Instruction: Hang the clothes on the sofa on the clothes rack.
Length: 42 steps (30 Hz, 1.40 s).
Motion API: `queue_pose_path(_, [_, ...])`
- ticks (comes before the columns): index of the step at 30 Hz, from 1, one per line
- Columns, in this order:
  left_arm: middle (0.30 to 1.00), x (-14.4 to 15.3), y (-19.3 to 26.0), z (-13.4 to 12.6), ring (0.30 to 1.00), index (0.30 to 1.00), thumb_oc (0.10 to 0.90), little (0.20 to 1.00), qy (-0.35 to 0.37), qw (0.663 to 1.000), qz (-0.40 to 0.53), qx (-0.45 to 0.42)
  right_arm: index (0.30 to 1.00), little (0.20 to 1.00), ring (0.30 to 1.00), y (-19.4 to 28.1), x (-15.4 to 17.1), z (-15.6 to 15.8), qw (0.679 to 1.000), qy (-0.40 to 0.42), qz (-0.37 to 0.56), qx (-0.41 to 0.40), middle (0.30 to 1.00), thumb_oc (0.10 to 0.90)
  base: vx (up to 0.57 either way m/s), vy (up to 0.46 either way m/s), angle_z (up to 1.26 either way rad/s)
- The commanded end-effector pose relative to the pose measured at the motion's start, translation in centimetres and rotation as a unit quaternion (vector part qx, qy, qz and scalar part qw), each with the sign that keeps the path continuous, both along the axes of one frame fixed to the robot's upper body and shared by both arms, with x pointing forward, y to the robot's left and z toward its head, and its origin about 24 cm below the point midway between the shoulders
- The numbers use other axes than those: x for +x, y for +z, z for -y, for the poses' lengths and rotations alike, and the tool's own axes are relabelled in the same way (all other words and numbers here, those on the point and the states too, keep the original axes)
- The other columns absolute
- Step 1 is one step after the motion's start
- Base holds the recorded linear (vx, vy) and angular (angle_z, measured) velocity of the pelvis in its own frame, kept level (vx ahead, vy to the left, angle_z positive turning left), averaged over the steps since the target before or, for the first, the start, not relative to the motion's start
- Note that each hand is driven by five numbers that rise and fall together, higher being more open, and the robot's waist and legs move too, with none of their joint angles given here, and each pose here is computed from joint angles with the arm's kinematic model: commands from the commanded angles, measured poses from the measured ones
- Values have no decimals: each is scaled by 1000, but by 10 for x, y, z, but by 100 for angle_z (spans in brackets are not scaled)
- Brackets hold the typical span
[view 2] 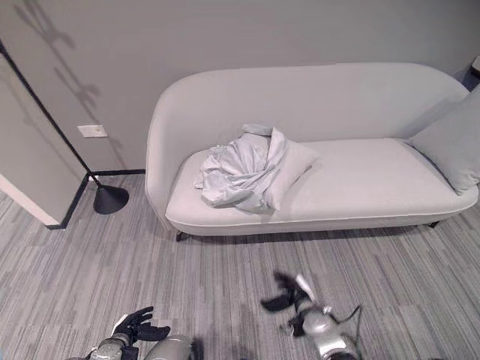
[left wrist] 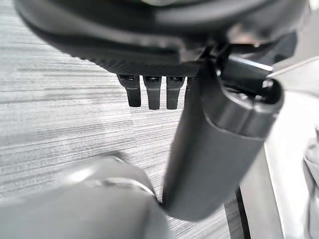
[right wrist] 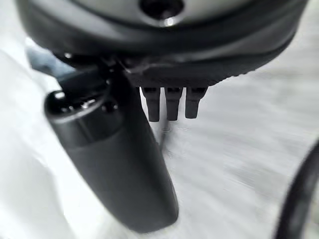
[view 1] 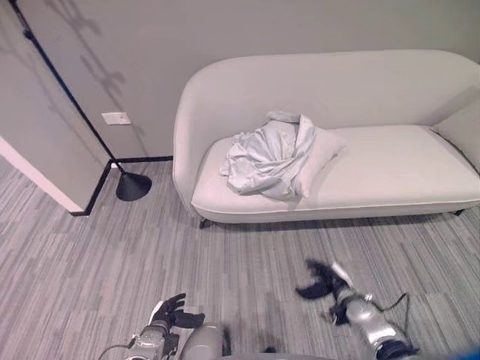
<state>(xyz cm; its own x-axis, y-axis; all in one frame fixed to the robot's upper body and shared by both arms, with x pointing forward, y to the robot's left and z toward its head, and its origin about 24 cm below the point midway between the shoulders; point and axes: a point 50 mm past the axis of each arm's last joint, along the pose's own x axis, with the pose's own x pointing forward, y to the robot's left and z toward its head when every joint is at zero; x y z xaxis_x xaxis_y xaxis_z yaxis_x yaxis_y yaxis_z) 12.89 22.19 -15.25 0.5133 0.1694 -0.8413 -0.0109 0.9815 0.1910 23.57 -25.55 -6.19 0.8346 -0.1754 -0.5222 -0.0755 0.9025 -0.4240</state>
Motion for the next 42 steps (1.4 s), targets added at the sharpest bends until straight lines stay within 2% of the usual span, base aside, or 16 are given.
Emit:
queue_pose_path(1, [900,-84,-17,-13,900,900,800,900,-36,986,-156,48,900,900,900,45,25,23,990,-33,121,-60,900,800,468,100,47])
queue_pose_path(4, [900,-88,-17,-17,900,900,800,900,-48,984,-164,58,900,900,900,48,19,34,986,-65,129,-80,900,800,789,256,-11])
queue_pose_path(8, [900,-54,-8,-27,900,900,800,900,-32,991,-101,75,900,900,900,45,12,46,979,-126,127,-97,900,800,511,263,-20])
queue_pose_path(9, [900,-31,-4,-23,900,900,800,900,-44,994,-65,74,900,900,900,50,17,47,973,-154,145,-92,900,800,557,248,35])
queue_pose_path(11, [900,-12,0,-13,900,900,800,900,-93,991,-41,81,900,900,900,65,25,52,964,-170,174,-108,900,800,332,96,57])
queue_pose_path(15, [900,2,2,0,900,900,800,900,-155,984,-24,87,900,900,900,81,26,61,950,-197,211,-123,900,800,114,-76,57])
queue_pose_path(16, [900,15,5,9,900,900,800,900,-202,974,-6,99,900,900,900,91,19,82,928,-257,233,-137,900,800,129,-110,45])
queue_pose_path(17, [900,15,5,9,900,900,800,900,-202,974,-6,99,900,900,900,91,19,83,928,-257,233,-138,900,800,264,-209,67])
queue_pose_path(18, [900,26,9,10,900,900,800,900,-191,976,14,102,900,900,900,102,13,96,905,-305,263,-139,900,800,212,-171,66])
queue_pose_path(21, [900,19,6,5,900,900,800,900,-144,985,2,99,900,900,900,99,-2,116,877,-381,267,-122,900,800,244,-227,36])
queue_pose_path(23, [900,0,-1,3,900,900,800,900,-119,988,-30,93,900,900,900,100,-9,121,869,-397,267,-127,900,800,289,-300,70])
queue_pose_path(25, [900,-29,-10,0,900,900,800,900,-89,989,-77,86,900,900,900,96,-10,119,869,-400,263,-122,900,800,321,-374,45])
queue_pose_path(27, [900,-58,-15,-3,900,900,800,900,-10,991,-117,68,900,900,900,93,-10,117,871,-399,259,-124,900,800,265,-425,13])
queue_pose_path(29, [900,-76,-18,-3,900,900,800,900,30,988,-139,57,900,900,900,95,-12,119,865,-405,264,-137,900,800,243,-448,9])
queue_pose_path(32, [900,-87,-21,3,900,900,800,900,-6,984,-165,63,900,900,900,101,-21,131,849,-428,273,-147,900,800,163,-335,60])
queue_pose_path(42, [900,-57,-18,14,900,900,800,900,-106,985,-113,75,900,900,900,117,-31,177,826,-476,249,-168,900,800,97,-174,41])
